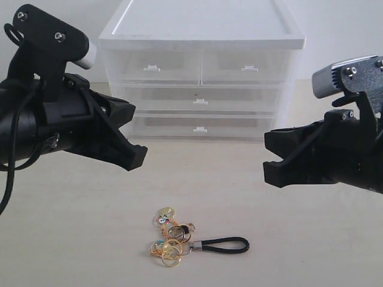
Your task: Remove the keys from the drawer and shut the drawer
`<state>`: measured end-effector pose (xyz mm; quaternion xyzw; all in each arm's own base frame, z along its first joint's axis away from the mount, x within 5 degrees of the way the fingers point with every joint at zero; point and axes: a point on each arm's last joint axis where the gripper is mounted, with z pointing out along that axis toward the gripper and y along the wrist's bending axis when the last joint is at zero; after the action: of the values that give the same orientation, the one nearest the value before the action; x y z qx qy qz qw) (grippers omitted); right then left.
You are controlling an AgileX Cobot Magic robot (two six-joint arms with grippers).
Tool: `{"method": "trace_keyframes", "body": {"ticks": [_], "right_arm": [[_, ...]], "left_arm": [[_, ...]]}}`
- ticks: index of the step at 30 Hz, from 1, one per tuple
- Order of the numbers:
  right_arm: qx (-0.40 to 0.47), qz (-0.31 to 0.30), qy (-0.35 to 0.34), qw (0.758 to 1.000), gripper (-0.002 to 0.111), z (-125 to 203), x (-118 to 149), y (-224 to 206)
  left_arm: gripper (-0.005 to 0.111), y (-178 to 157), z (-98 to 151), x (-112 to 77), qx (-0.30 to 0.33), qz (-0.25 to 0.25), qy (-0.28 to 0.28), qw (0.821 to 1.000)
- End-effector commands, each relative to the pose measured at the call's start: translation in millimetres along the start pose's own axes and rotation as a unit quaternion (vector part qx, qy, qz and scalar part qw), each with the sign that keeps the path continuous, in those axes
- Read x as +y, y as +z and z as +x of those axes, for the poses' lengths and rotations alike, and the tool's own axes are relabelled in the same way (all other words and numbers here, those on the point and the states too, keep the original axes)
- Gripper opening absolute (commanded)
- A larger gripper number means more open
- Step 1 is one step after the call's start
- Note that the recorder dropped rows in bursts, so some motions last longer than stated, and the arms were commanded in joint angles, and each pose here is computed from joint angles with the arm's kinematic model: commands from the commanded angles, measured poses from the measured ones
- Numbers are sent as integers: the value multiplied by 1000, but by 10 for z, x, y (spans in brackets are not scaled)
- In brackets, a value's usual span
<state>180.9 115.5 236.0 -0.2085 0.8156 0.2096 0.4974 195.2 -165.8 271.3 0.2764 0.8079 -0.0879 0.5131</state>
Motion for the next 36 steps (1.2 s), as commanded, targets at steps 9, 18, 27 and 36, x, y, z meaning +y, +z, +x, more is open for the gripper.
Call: {"method": "trace_keyframes", "body": {"ticks": [9, 18, 27, 36], "right_arm": [[-21, 113, -38, 993, 0, -108, -163, -579], [-214, 178, -28, 960, 0, 214, -262, -1218], [-232, 228, -5, 946, 0, 635, -291, -1306], [-200, 227, 9, 953, 0, 829, -307, -1259]], "left_arm": [[4, -22, 1, -8, -2, 3, -8, 1000], [4, -22, 1, -8, -2, 3, -8, 1000], [4, -22, 1, -8, -2, 3, -8, 1000], [4, -22, 1, -8, -2, 3, -8, 1000]]}}
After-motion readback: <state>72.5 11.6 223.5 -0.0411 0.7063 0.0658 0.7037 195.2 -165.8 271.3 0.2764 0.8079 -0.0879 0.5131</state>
